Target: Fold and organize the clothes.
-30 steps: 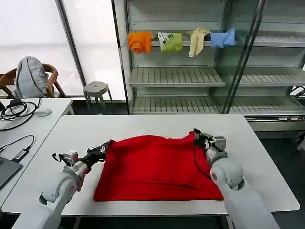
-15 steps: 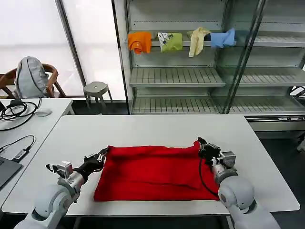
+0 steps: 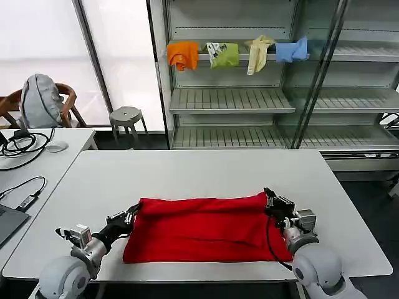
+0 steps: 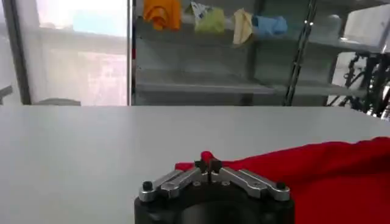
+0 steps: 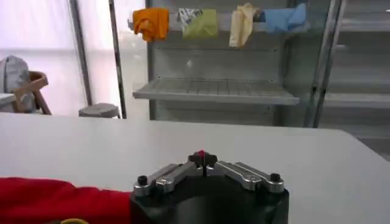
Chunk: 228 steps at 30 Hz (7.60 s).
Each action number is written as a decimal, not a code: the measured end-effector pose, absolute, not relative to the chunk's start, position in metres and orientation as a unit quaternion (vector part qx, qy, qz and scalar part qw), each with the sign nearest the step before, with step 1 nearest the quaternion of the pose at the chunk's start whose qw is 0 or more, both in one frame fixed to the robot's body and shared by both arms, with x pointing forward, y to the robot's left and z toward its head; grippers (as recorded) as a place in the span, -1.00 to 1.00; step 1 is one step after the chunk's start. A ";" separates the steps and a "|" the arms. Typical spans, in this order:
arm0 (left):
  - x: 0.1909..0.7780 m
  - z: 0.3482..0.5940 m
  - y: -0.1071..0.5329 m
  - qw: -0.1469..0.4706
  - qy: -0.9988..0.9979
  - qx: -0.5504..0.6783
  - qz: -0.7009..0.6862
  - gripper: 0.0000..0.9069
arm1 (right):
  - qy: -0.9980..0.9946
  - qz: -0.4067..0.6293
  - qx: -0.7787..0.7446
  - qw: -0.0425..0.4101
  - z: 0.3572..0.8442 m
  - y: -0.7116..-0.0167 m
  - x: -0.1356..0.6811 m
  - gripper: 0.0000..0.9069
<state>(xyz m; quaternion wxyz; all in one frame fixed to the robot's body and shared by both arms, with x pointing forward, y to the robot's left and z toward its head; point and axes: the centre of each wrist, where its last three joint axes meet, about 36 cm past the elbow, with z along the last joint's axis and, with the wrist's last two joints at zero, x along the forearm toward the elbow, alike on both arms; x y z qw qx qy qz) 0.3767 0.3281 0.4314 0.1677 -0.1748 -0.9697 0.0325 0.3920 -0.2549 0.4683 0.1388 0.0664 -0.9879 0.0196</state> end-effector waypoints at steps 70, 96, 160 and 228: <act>0.352 0.435 0.319 0.184 -0.967 -0.175 -0.031 1.00 | -0.977 0.080 0.067 0.186 0.458 -0.270 0.335 1.00; 0.320 0.442 0.263 0.202 -0.977 -0.062 0.040 1.00 | -0.982 0.077 0.048 0.164 0.480 -0.275 0.300 1.00; 0.319 0.500 0.312 0.136 -0.973 -0.036 -0.183 -0.96 | -0.983 0.096 0.017 0.156 0.473 -0.279 0.292 1.00; 0.346 0.474 0.149 0.032 -0.970 -0.236 0.058 1.00 | -0.985 0.110 0.014 0.135 0.485 -0.276 0.291 1.00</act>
